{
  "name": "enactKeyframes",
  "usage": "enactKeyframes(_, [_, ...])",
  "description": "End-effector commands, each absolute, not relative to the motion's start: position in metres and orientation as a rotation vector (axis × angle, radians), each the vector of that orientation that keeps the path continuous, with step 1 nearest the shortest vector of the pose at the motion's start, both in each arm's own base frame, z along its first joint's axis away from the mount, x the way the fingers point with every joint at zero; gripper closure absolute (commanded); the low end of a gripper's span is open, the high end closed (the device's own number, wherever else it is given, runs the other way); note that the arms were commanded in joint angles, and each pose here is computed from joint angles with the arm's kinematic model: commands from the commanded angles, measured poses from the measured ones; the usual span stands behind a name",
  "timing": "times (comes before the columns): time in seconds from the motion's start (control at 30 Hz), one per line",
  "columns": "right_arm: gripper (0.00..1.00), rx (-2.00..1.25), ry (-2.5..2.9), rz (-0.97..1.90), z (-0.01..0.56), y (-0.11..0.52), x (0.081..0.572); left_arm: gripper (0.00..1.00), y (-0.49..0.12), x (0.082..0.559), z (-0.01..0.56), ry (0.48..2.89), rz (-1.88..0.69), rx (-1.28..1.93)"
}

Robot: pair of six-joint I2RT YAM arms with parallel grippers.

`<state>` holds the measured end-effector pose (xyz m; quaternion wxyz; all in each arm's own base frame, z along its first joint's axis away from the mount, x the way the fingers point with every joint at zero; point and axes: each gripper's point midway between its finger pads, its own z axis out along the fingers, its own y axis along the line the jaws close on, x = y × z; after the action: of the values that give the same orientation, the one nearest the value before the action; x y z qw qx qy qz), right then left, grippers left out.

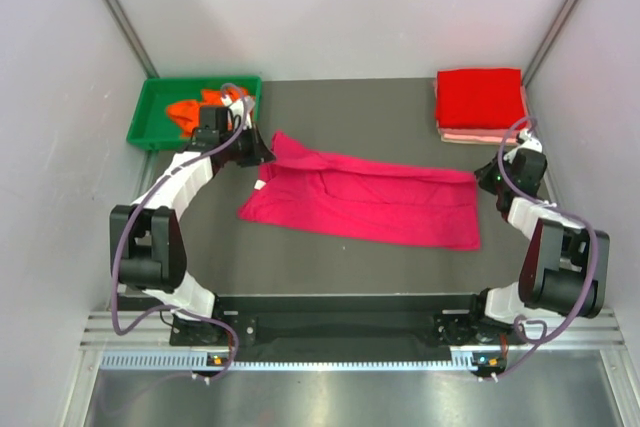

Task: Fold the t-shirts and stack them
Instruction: Fold the tshirt

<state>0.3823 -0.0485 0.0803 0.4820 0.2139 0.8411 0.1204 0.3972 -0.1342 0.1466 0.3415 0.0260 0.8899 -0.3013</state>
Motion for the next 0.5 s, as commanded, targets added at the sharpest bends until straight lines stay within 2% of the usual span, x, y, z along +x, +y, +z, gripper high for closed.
enactKeyframes(0.0, [1.00, 0.496, 1.993, 0.238, 0.103, -0.060, 0.384, 1.00, -0.126, 0.396, 0.164, 2.292, -0.738, 0.009])
enactKeyframes(0.2, [1.00, 0.510, 2.008, 0.214, 0.102, -0.062, 0.375, 1.00, -0.112, 0.386, 0.149, 2.401, -0.653, -0.057])
enactKeyframes(0.47, [1.00, 0.563, 2.111, 0.217, 0.069, -0.057, 0.354, 1.00, -0.128, 0.350, 0.123, 2.449, -0.805, -0.072])
